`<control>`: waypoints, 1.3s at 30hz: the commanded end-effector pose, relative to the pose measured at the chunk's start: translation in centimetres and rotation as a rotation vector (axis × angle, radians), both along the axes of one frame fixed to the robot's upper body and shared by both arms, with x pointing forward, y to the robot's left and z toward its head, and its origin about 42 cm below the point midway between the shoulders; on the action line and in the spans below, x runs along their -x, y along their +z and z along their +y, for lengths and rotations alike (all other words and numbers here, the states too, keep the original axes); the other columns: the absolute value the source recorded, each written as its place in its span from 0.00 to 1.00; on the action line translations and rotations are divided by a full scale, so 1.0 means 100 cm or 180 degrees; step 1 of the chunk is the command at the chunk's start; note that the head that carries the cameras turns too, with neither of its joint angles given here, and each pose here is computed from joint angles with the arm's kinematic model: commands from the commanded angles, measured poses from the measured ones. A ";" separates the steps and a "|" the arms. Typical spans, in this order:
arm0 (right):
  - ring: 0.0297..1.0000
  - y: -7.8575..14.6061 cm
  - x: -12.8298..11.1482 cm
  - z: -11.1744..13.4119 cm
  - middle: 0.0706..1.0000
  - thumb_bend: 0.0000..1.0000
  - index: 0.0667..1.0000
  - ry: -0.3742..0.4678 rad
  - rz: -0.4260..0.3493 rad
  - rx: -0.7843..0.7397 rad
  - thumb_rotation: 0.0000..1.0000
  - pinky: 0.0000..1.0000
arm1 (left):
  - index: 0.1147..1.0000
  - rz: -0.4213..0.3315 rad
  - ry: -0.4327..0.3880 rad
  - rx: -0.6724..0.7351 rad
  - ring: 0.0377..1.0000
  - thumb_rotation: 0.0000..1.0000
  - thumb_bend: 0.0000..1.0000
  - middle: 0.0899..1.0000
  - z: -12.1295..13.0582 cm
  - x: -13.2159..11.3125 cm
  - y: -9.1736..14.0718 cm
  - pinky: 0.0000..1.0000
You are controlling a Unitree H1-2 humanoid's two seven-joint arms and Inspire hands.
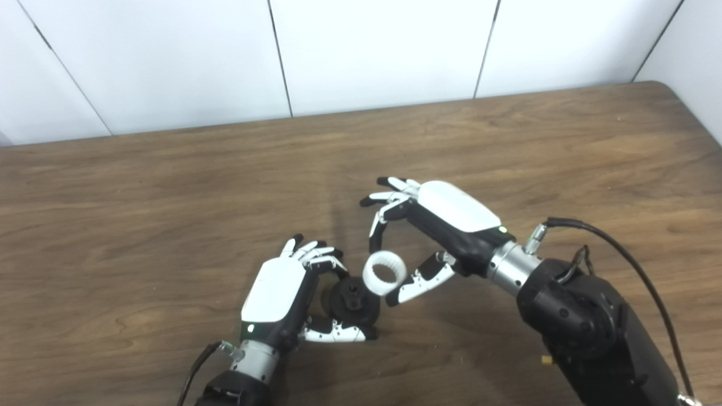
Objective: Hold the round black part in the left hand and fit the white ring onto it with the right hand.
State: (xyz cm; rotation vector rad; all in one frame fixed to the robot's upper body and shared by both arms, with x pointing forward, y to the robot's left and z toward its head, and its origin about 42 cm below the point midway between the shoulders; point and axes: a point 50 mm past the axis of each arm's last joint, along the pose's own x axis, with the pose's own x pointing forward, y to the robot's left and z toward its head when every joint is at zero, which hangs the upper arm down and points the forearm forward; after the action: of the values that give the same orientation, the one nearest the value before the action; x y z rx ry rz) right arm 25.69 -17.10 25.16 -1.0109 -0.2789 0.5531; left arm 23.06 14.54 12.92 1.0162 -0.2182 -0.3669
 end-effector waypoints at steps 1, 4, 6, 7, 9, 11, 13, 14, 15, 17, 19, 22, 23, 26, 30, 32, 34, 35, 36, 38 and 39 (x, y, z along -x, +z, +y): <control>0.98 0.016 0.002 0.008 0.85 0.52 0.45 0.0139 -0.0285 -0.0039 0.13 1.00 | 0.42 -0.0022 -0.0059 -0.0039 0.87 0.05 0.52 0.77 -0.005 0.000 0.005 1.00; 0.98 0.013 0.001 0.012 0.85 0.52 0.45 0.0160 -0.0271 -0.0027 0.13 1.00 | 0.42 -0.0026 -0.0062 -0.0053 0.87 0.05 0.52 0.77 -0.007 0.000 0.006 1.00; 0.97 0.011 0.001 0.014 0.84 0.52 0.45 0.0169 -0.0263 -0.0023 0.13 1.00 | 0.42 -0.0025 -0.0059 -0.0054 0.87 0.05 0.52 0.77 -0.008 0.000 0.006 1.00; 0.97 0.010 0.001 0.015 0.84 0.52 0.45 0.0172 -0.0257 -0.0016 0.13 1.00 | 0.42 -0.0023 -0.0058 -0.0053 0.87 0.05 0.52 0.77 -0.008 0.000 0.006 1.00; 0.97 0.007 0.000 0.017 0.84 0.52 0.45 0.0177 -0.0253 -0.0008 0.13 1.00 | 0.42 -0.0025 -0.0056 -0.0057 0.87 0.05 0.52 0.77 -0.009 0.001 0.006 1.00; 0.97 0.006 0.000 0.018 0.84 0.52 0.45 0.0187 -0.0251 -0.0013 0.13 1.00 | 0.42 -0.0040 -0.0057 -0.0063 0.87 0.05 0.52 0.77 -0.010 0.001 0.006 0.99; 0.97 0.004 -0.001 0.019 0.84 0.52 0.45 0.0195 -0.0253 -0.0004 0.13 1.00 | 0.42 -0.0059 -0.0058 -0.0068 0.86 0.05 0.52 0.77 -0.011 0.001 0.006 0.99; 0.97 0.003 -0.001 0.020 0.84 0.52 0.45 0.0197 -0.0254 0.0002 0.13 1.00 | 0.42 -0.0065 -0.0056 -0.0072 0.86 0.05 0.52 0.77 -0.011 0.001 0.006 0.98; 0.97 0.003 -0.001 0.020 0.84 0.52 0.45 0.0198 -0.0256 0.0009 0.13 1.00 | 0.42 -0.0070 -0.0055 -0.0074 0.86 0.05 0.52 0.77 -0.012 0.000 0.006 0.98; 0.97 0.001 -0.002 0.020 0.84 0.52 0.45 0.0200 -0.0260 0.0013 0.13 1.00 | 0.42 -0.0081 -0.0053 -0.0069 0.86 0.05 0.52 0.77 -0.012 0.000 0.006 0.98; 0.97 -0.001 -0.003 0.020 0.84 0.52 0.45 0.0201 -0.0257 0.0014 0.13 1.00 | 0.42 -0.0082 -0.0050 -0.0064 0.86 0.05 0.52 0.77 -0.013 0.000 0.007 0.98; 0.97 -0.002 -0.005 0.019 0.84 0.52 0.45 0.0197 -0.0255 0.0013 0.13 1.00 | 0.42 -0.0081 -0.0048 -0.0060 0.86 0.05 0.52 0.77 -0.014 0.001 0.007 0.98; 0.97 -0.003 -0.005 0.019 0.84 0.52 0.45 0.0196 -0.0255 0.0014 0.13 1.00 | 0.42 -0.0083 -0.0049 -0.0059 0.86 0.05 0.52 0.77 -0.014 0.001 0.007 0.98; 0.97 -0.004 -0.007 0.018 0.84 0.52 0.45 0.0189 -0.0251 0.0008 0.13 1.00 | 0.42 -0.0080 -0.0048 -0.0051 0.86 0.05 0.52 0.77 -0.014 0.000 0.008 0.98; 0.96 -0.005 -0.008 0.017 0.84 0.52 0.45 0.0170 -0.0237 0.0018 0.13 1.00 | 0.42 -0.0074 -0.0045 -0.0054 0.87 0.05 0.52 0.77 -0.014 0.000 0.008 0.99; 0.97 -0.004 -0.008 0.016 0.84 0.52 0.45 0.0155 -0.0223 0.0033 0.13 1.00 | 0.42 -0.0072 -0.0045 -0.0049 0.87 0.05 0.52 0.77 -0.014 0.000 0.009 0.99; 0.97 -0.003 -0.008 0.015 0.84 0.52 0.45 0.0148 -0.0205 0.0039 0.13 1.00 | 0.42 -0.0082 -0.0046 -0.0038 0.86 0.05 0.52 0.77 -0.014 0.000 0.008 0.99; 0.97 -0.003 -0.008 0.014 0.84 0.52 0.45 0.0148 -0.0199 0.0038 0.13 1.00 | 0.42 -0.0086 -0.0042 -0.0030 0.86 0.05 0.52 0.77 -0.014 0.000 0.008 0.99; 0.97 -0.003 -0.008 0.014 0.84 0.52 0.45 0.0150 -0.0195 0.0036 0.13 1.00 | 0.42 -0.0088 -0.0040 -0.0023 0.86 0.05 0.52 0.77 -0.014 0.000 0.008 0.99; 0.97 -0.003 -0.008 0.012 0.84 0.52 0.45 0.0153 -0.0192 0.0033 0.13 1.00 | 0.42 -0.0087 -0.0043 -0.0019 0.86 0.05 0.52 0.77 -0.014 0.000 0.008 0.99; 0.97 -0.003 -0.008 0.011 0.83 0.52 0.45 0.0154 -0.0190 0.0034 0.13 1.00 | 0.42 -0.0081 -0.0045 -0.0016 0.86 0.05 0.52 0.77 -0.014 0.000 0.008 0.99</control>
State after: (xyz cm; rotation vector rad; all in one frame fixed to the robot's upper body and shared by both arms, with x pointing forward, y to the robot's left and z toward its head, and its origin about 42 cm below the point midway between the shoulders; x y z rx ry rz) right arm 26.41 -15.92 23.70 -1.0360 -0.2968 0.5900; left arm 22.92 13.45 13.17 1.0317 -0.2251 -0.3761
